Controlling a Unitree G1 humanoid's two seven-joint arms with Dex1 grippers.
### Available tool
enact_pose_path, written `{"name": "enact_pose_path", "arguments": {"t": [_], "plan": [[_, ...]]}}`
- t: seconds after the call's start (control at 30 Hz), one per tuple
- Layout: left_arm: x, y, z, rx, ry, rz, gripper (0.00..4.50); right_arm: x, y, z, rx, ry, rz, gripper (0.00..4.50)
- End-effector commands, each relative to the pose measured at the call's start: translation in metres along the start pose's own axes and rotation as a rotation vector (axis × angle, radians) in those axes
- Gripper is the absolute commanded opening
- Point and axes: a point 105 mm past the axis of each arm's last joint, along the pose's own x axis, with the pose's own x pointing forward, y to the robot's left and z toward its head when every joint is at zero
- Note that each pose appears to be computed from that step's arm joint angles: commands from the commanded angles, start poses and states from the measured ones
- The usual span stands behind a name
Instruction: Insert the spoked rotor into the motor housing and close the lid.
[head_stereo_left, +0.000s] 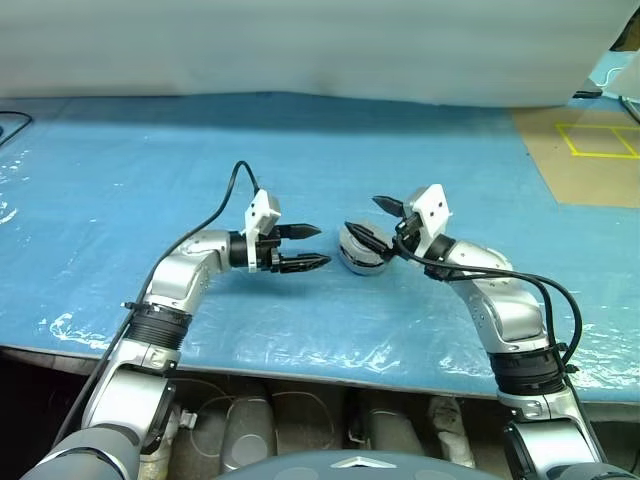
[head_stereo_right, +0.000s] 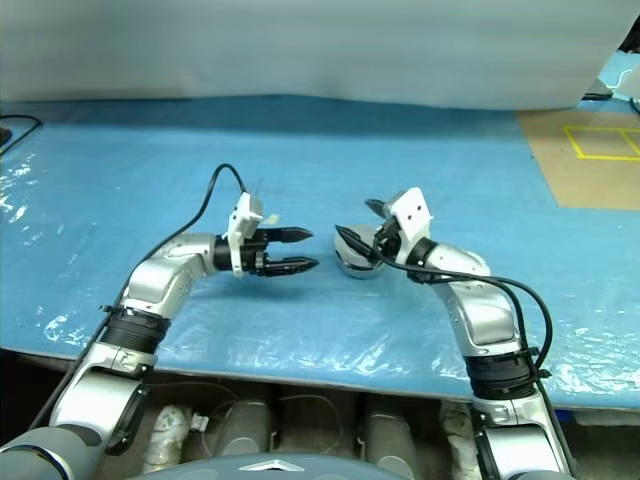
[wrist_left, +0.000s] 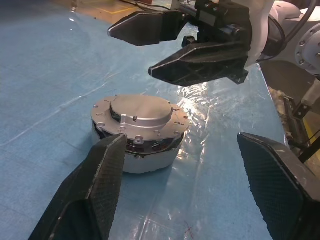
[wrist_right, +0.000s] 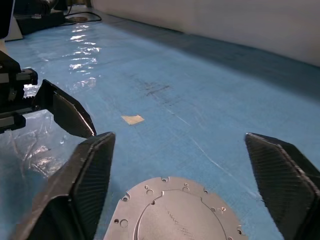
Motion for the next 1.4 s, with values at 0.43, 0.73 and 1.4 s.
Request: {"name": "enact_pose_path", "arguments": {"t": [0.43,0.73,1.4], "plan": [[-0.006,-0.001,0.002,0.026,-0.001,0.025,3.72,0.002,-0.003,-0.028,-0.033,0.098,0.008,4.45],[-0.002,-0.002,0.004,0.028,-0.009,0.015,3.72,-0.003,-0.002,-0.062,0.023,0.183,0.01,4.45],[-0.003,-0.002,0.004,0.029,0.004,0.007,3.72,-0.009,-0.015,-0.08,-0.012,0.232,-0.042,2.95]]}}
